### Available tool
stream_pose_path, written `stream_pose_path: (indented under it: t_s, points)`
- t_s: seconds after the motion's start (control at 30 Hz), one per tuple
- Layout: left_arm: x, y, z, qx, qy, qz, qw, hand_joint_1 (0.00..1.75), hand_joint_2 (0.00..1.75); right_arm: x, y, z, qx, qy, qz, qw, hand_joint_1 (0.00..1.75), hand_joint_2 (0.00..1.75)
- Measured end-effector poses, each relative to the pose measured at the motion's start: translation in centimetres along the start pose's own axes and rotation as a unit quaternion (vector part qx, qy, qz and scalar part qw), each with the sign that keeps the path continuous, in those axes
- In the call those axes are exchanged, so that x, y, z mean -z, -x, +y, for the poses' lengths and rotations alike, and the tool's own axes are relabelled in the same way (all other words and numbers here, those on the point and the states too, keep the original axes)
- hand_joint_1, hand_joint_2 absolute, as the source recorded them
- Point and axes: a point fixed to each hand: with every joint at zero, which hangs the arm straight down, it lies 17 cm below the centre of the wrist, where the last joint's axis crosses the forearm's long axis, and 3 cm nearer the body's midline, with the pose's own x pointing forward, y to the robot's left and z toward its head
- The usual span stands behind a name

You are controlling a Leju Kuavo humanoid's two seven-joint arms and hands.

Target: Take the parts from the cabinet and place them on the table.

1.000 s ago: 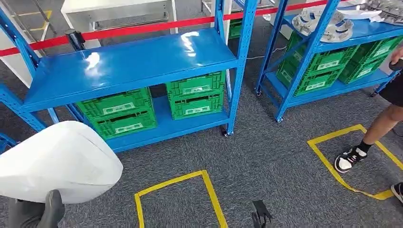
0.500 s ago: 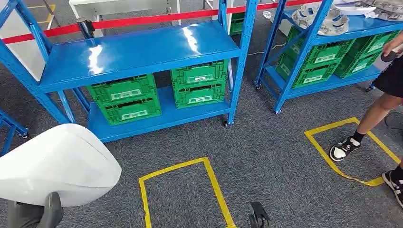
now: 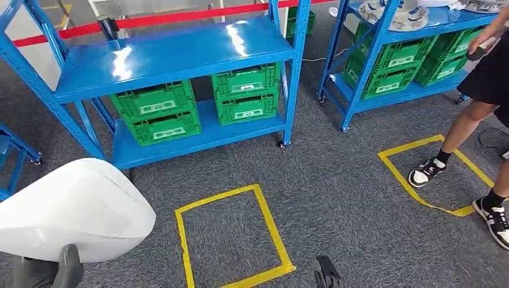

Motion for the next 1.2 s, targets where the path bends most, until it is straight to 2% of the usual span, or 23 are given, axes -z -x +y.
stream_pose_path:
  t_s: [0.9, 1.2]
  points:
    - [1.2, 0.1, -0.3, -0.021, -0.006, -0.003, 1.000, 1.75, 1.75, -0.1, 0.0, 0.8, 0.004, -0.012, -0.002, 1.000, 0.00, 0.00]
    - [0.1, 0.7, 0.1, -0.019, -0.020, 0.017, 0.999, 1.75, 1.75, -0.1, 0.1, 0.7, -0.026, -0.012, -0.018, 0.999, 0.00, 0.00]
